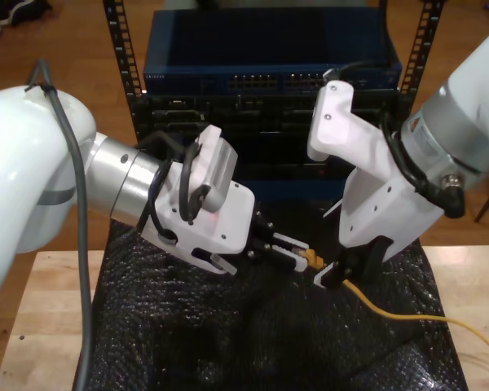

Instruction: Grab the cable and plug it in

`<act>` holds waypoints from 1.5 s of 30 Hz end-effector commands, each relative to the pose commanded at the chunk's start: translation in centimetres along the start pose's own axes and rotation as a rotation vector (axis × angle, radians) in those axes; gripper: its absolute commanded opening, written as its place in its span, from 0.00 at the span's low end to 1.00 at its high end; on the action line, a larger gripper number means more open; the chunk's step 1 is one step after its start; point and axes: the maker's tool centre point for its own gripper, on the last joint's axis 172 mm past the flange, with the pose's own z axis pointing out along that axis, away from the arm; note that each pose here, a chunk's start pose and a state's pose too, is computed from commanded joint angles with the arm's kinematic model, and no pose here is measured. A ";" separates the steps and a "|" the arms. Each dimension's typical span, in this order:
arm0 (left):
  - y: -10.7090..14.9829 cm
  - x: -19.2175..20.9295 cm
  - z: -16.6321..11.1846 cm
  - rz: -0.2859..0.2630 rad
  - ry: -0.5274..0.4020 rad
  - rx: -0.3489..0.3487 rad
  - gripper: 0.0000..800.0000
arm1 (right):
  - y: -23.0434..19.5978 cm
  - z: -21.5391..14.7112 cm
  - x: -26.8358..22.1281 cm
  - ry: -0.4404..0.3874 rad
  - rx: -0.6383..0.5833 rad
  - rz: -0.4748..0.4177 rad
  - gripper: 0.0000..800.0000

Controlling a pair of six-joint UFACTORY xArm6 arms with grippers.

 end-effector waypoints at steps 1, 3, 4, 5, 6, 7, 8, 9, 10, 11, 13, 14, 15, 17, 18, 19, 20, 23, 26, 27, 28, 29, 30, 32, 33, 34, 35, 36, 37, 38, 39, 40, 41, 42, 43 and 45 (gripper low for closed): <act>0.0 0.0 0.0 -0.003 0.000 -0.002 0.00 | 0.0 -0.1 0.0 0.000 -0.002 -0.015 0.99; 0.0 0.0 0.0 -0.014 0.002 -0.004 0.00 | 0.1 -0.1 0.1 0.000 -0.005 -0.045 0.99; 0.1 0.0 0.1 -0.021 0.004 -0.009 0.00 | 0.2 -0.2 0.1 0.001 -0.008 -0.054 0.99; 0.3 0.0 0.2 -0.029 0.006 -0.019 0.00 | 0.3 -0.3 0.1 0.002 -0.012 -0.063 0.99; 0.5 -0.1 0.3 -0.043 0.010 -0.032 0.00 | 0.4 -0.4 0.1 0.004 -0.015 -0.066 0.99; 0.6 -0.1 0.4 -0.055 0.013 -0.044 0.00 | 0.5 -0.5 0.2 0.007 -0.016 -0.063 0.99; 0.7 -0.2 0.5 -0.069 0.015 -0.053 0.00 | 0.5 -0.6 0.3 0.009 -0.015 -0.063 0.99; 0.7 -0.1 0.5 -0.080 0.019 -0.056 0.00 | 0.5 -0.7 0.3 0.011 -0.016 -0.063 0.99; 0.7 0.0 0.5 -0.091 0.026 -0.055 0.00 | 0.5 -0.7 0.3 0.011 -0.016 -0.062 0.99; 0.6 0.2 0.5 -0.099 0.033 -0.055 0.00 | 0.5 -0.8 0.4 0.012 -0.017 -0.063 0.99; 0.6 0.3 0.6 -0.112 0.041 -0.058 0.00 | 0.5 -1.2 0.7 0.016 -0.021 -0.073 1.00; 0.6 0.4 0.5 -0.116 0.044 -0.060 0.00 | 0.6 -1.5 0.9 0.020 -0.028 -0.080 1.00; 0.6 0.5 0.4 -0.125 0.046 -0.062 0.00 | 0.7 -1.8 1.2 0.024 -0.035 -0.091 1.00; 0.4 0.5 0.1 -0.162 0.053 -0.066 0.00 | 0.9 -2.4 1.6 0.032 -0.047 -0.108 1.00; 0.3 0.5 -0.1 -0.181 0.058 -0.070 0.00 | 0.9 -2.5 1.7 0.032 -0.049 -0.117 1.00; 0.2 0.6 -0.3 -0.189 0.062 -0.074 0.00 | 1.0 -2.7 1.8 0.035 -0.053 -0.126 0.99; 0.3 0.7 -0.4 -0.196 0.067 -0.085 0.00 | 1.0 -3.1 2.0 0.039 -0.061 -0.139 0.99; -0.2 0.5 -1.0 -0.227 0.094 -0.089 0.00 | 1.1 -4.6 2.9 0.059 -0.095 -0.181 0.99; -0.6 0.9 -1.6 -0.252 0.146 -0.098 0.00 | 1.2 -5.8 3.5 0.072 -0.120 -0.225 1.00; -0.6 1.2 -1.7 -0.261 0.168 -0.110 0.00 | 1.2 -6.5 3.8 0.080 -0.136 -0.245 1.00; -0.4 1.4 -1.8 -0.273 0.191 -0.128 0.00 | 1.1 -6.9 4.0 0.085 -0.146 -0.256 1.00; -0.4 1.6 -1.9 -0.284 0.215 -0.147 0.00 | 1.0 -7.4 4.1 0.091 -0.156 -0.265 1.00; -0.5 1.9 -2.2 -0.291 0.239 -0.160 0.00 | 0.9 -7.7 4.2 0.094 -0.163 -0.271 1.00; -1.0 2.3 -3.2 -0.304 0.280 -0.173 0.00 | 0.8 -7.8 4.2 0.094 -0.166 -0.287 0.99; -1.0 2.3 -3.5 -0.310 0.294 -0.182 0.00 | 0.8 -7.8 4.2 0.093 -0.167 -0.304 0.99; -1.0 2.3 -3.7 -0.316 0.300 -0.187 0.00 | 0.8 -7.8 4.2 0.090 -0.170 -0.328 0.97; -0.9 2.4 -3.8 -0.320 0.305 -0.192 0.00 | 0.8 -7.8 4.2 0.087 -0.172 -0.362 0.93; -0.9 2.4 -3.9 -0.331 0.310 -0.199 0.00 | 0.7 -8.0 4.2 0.087 -0.179 -0.397 0.92; -0.7 2.3 -3.9 -0.347 0.313 -0.212 0.00 | 0.6 -8.3 4.2 0.088 -0.188 -0.430 0.92; -0.7 2.3 -3.9 -0.366 0.321 -0.225 0.00 | 0.3 -8.8 4.3 0.092 -0.204 -0.458 0.92; -0.5 2.4 -3.9 -0.380 0.332 -0.242 0.00 | 0.3 -9.2 4.2 0.093 -0.216 -0.473 0.93; -0.5 2.6 -4.1 -0.386 0.346 -0.251 0.01 | 0.2 -9.4 4.2 0.095 -0.222 -0.475 0.93; -0.4 2.8 -4.3 -0.388 0.360 -0.260 0.01 | 0.1 -9.5 4.2 0.096 -0.225 -0.480 0.93; -0.4 3.1 -4.4 -0.392 0.375 -0.266 0.01 | 0.1 -9.3 4.1 0.095 -0.222 -0.481 0.95; -0.4 3.4 -4.5 -0.397 0.387 -0.273 0.01 | -0.1 -9.3 4.0 0.096 -0.223 -0.481 0.95; -0.3 3.7 -4.7 -0.422 0.401 -0.288 0.01 | -0.4 -10.0 4.2 0.112 -0.259 -0.495 0.95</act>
